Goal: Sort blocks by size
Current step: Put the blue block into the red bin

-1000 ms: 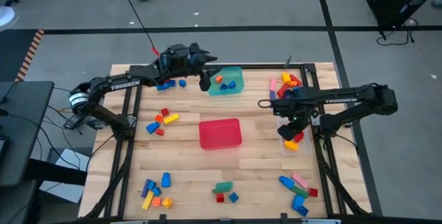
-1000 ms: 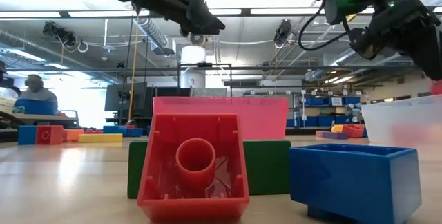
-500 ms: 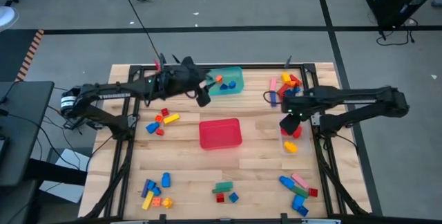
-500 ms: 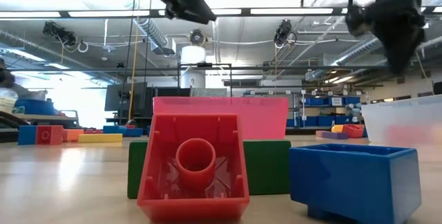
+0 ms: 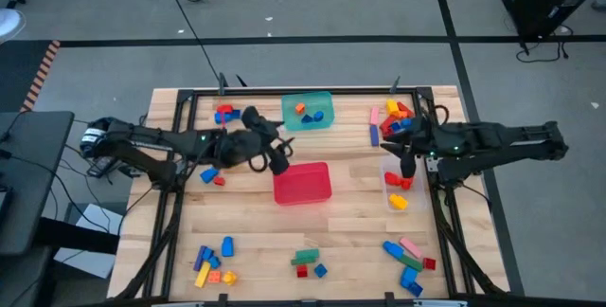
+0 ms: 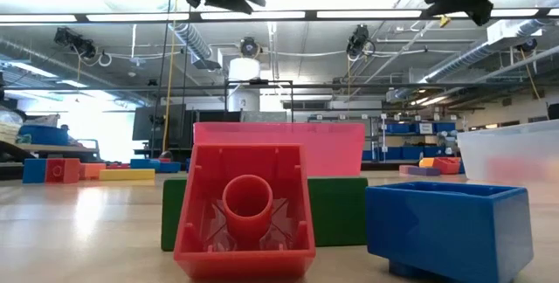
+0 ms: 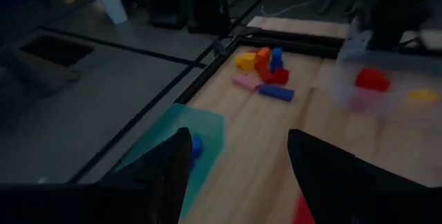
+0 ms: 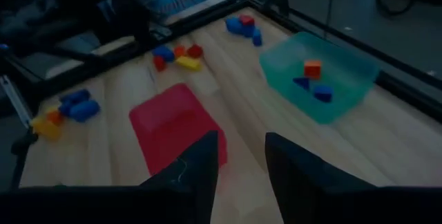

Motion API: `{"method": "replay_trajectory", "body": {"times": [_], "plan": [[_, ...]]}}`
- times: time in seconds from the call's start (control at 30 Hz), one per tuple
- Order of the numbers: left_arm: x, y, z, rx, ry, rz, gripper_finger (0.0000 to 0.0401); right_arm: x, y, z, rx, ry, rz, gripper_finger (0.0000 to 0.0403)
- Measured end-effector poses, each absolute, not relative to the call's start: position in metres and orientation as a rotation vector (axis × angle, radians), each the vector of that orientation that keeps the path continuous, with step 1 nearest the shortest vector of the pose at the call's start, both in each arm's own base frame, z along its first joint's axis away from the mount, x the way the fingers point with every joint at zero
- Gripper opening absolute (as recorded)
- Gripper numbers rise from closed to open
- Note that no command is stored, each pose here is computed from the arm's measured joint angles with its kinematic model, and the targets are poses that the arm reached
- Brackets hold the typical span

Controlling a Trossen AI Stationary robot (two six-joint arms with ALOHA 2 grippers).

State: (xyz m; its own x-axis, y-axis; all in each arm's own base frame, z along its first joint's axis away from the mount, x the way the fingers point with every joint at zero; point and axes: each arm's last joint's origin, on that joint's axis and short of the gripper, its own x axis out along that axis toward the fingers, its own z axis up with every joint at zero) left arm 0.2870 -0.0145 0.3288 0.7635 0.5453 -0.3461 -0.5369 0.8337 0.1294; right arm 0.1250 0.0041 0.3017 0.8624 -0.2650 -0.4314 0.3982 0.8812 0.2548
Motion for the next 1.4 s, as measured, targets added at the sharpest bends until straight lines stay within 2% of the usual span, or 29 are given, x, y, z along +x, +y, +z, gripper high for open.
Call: {"method": "replay_trajectory", "body": {"times": [0.2,0.47,0.6,0.7,1.17,1.4], "plan": [[0.283,-0.047,0.328,0.026,0.386,0.483,0.0248,0.141,0.013,0.276,0.299,0.441,-0.225,0.0164],[0.276,-0.073,0.325,0.061,0.406,0.392,0.0248,0.176,0.037,0.265,0.179,0.451,-0.010,0.0225],[0.274,-0.079,0.324,0.074,0.426,0.372,0.0248,0.196,0.057,0.258,0.096,0.467,0.075,0.0240],[0.272,-0.084,0.323,0.078,0.426,0.355,0.0248,0.211,0.073,0.257,0.042,0.516,0.112,0.0240],[0.258,-0.116,0.324,0.104,0.426,0.230,0.0248,0.286,0.133,0.247,0.016,0.830,0.038,0.0194],[0.240,-0.146,0.321,0.136,0.420,0.109,0.0248,0.330,0.161,0.233,0.040,0.891,0.011,0.0196]]}}
